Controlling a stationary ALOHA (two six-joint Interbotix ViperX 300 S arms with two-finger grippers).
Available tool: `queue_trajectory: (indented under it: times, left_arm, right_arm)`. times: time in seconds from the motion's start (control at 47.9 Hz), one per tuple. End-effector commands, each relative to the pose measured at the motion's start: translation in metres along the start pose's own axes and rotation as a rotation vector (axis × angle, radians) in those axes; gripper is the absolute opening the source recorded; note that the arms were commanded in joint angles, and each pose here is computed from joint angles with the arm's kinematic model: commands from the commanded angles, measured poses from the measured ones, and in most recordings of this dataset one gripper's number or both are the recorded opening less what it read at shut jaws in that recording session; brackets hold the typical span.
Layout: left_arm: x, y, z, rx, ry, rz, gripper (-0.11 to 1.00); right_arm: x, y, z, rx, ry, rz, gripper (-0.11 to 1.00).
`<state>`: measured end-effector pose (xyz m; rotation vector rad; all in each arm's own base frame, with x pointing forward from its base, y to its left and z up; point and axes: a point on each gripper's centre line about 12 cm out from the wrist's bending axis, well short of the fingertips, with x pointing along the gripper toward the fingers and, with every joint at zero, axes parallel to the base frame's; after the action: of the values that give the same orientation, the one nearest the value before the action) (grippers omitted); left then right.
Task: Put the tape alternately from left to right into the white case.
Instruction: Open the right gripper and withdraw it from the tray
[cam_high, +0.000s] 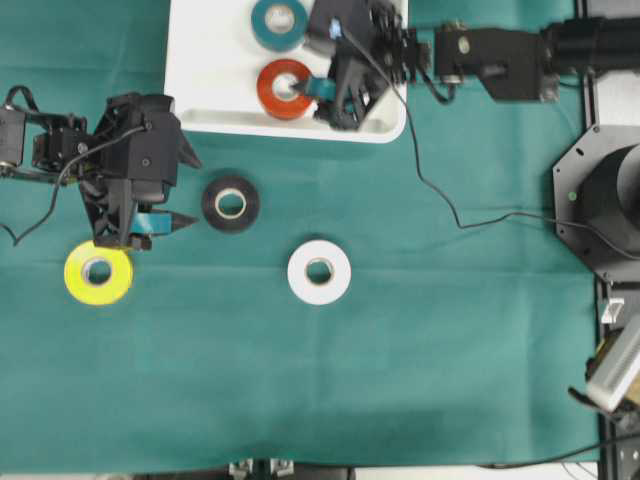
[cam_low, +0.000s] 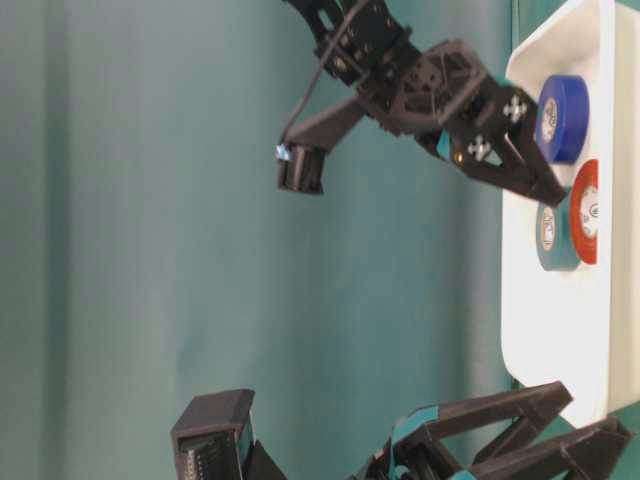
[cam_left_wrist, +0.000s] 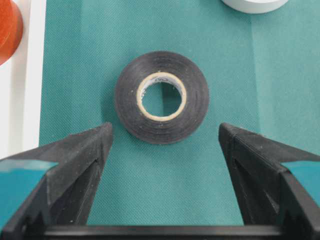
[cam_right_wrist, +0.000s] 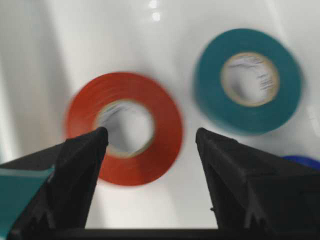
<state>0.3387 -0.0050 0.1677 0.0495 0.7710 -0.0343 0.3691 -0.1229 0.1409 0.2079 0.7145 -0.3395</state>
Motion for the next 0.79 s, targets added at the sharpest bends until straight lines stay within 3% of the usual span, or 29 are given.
queue_trajectory:
  times: [0.0, 0.459, 0.772]
  left_arm:
    - [-0.004, -0.001, 0.007, -0.001, -0.028, -0.001, 0.40]
    - [-0.004, -0.001, 0.007, 0.001, -0.028, -0.001, 0.40]
    - [-0.004, -0.001, 0.006, -0.001, -0.022, -0.001, 0.40]
  right_arm:
    - [-0.041, 0.015, 0.033, -0.019, -0.139, 0.041, 0.78]
    - [-0.078, 0.082, 0.005, -0.142, -0.144, 0.205, 0.78]
    - [-0.093, 0.107, -0.026, -0.205, -0.104, 0.282, 0.78]
